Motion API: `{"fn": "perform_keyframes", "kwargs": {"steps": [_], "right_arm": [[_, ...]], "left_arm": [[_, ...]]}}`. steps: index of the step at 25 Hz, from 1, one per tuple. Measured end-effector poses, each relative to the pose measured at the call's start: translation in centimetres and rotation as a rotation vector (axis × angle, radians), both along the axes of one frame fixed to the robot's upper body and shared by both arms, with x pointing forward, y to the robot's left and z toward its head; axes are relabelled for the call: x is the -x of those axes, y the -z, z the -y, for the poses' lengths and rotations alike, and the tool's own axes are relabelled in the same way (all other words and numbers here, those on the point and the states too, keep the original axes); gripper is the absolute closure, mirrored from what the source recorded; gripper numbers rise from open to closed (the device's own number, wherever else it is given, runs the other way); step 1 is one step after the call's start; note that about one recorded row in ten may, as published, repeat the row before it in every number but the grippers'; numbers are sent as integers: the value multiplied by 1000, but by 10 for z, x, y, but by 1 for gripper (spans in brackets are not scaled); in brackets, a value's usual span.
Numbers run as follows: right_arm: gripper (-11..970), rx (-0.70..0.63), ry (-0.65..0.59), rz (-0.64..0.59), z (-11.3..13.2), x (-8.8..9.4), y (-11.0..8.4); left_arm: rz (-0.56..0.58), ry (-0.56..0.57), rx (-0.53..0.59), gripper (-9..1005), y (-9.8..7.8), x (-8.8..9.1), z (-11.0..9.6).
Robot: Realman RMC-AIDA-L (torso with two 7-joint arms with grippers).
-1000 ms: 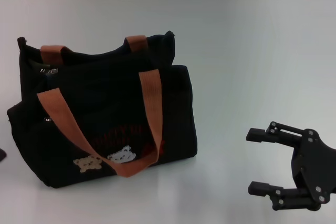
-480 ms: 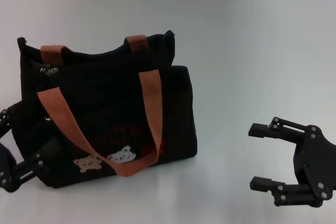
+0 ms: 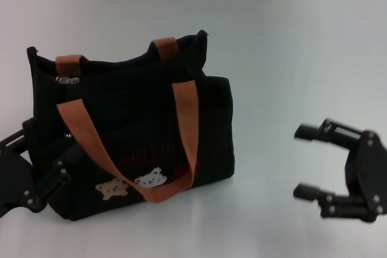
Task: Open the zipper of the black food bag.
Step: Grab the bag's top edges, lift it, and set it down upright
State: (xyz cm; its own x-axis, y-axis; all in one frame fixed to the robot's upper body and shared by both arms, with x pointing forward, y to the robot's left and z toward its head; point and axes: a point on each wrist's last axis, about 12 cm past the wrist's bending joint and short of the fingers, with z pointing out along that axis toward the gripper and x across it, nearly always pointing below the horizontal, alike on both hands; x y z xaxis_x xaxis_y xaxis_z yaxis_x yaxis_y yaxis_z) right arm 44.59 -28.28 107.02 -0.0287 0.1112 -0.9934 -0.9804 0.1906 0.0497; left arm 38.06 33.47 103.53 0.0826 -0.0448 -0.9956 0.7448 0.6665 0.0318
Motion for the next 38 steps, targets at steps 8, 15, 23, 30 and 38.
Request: {"fn": "perform_keyframes", "kwargs": {"steps": [8,15,23,30,38], "right_arm": [[125,-329,386,144,4,-5,-9],[125,-357,445,99,-19,-39,-10],[126,-221,471,-61,-64,-67,11],[125,-64,408,-160,-75,-37,44],[126,43,382,-219,-81,-27,61]], "left_arm": [[237,20,-35,649,-9,-19,20],[374,120,-51,785,-32,-66,36],[552,256,-77,806,-73,-123,63],[600,364,-35,814,-90,-148,99],[637,428,3,935,-84,-141,117]]}}
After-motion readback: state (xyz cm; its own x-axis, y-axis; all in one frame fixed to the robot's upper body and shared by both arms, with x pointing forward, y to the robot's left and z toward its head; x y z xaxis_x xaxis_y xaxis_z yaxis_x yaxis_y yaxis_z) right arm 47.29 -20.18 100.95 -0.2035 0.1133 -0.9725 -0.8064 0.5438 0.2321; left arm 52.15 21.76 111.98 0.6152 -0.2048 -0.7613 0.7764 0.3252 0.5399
